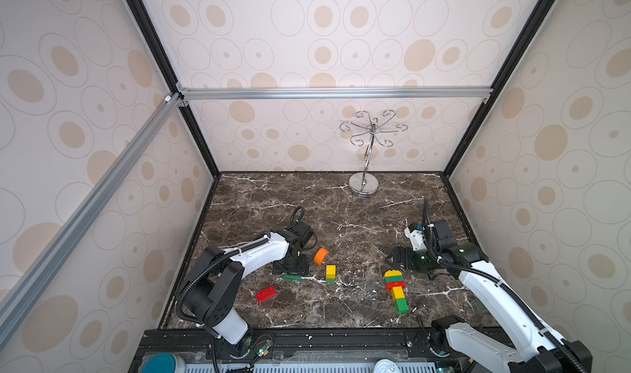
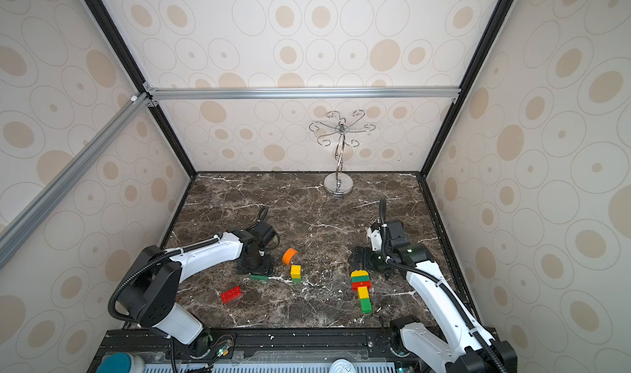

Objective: Assemble an ice cream with lego
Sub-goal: Pick up the lego brick from the center of the board.

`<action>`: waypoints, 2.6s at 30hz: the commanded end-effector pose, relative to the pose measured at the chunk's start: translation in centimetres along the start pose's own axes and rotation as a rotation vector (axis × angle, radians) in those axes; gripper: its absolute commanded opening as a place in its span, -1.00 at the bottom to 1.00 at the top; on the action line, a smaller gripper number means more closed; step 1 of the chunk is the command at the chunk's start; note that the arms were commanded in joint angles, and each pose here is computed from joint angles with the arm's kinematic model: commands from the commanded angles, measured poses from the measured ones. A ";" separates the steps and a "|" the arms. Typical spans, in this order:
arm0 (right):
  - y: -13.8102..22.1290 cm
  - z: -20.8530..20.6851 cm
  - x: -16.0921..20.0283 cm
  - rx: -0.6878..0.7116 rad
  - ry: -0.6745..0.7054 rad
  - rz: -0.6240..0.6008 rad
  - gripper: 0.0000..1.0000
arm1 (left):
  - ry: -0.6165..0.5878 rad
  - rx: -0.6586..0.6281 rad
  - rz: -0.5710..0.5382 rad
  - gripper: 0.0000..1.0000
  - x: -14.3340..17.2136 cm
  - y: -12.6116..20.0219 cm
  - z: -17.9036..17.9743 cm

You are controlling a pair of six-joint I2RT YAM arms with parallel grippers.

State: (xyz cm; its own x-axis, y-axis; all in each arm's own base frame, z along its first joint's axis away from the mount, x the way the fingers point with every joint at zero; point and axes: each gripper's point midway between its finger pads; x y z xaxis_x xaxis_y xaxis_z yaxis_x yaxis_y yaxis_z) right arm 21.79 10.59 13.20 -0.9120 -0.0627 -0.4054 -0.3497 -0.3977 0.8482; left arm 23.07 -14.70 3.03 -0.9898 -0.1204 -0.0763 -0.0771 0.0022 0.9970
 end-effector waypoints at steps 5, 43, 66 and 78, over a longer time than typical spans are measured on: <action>-0.1 -0.4 0.4 0.011 0.005 0.005 0.97 | 0.009 0.000 0.011 0.60 0.1 -0.4 0.2; -0.2 -0.4 0.4 0.010 0.006 0.006 0.97 | 0.045 0.033 -0.031 0.46 -0.6 0.5 -0.3; -0.1 -0.3 0.3 0.007 0.010 0.001 0.97 | 0.129 0.085 -0.076 -0.13 -0.8 3.5 -0.6; -0.1 -0.4 0.3 0.009 0.011 -0.003 0.97 | 0.096 0.166 -0.122 -0.39 0.4 11.3 -7.0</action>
State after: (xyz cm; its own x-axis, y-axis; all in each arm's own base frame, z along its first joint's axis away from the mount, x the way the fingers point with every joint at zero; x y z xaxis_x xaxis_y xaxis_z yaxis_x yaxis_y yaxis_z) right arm 21.87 10.61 13.15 -0.9103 -0.0630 -0.4091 -0.3529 -0.3985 0.8466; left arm 23.75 -21.20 13.36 -0.9584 -0.1852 -0.2172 -0.2484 0.1666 0.9542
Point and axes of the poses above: each gripper's point midway between its finger pads, its own y axis back along the fingers, its own z axis along the line the jaws close on, x = y × z, and after that the axes turned 11 degrees about y, right-handed
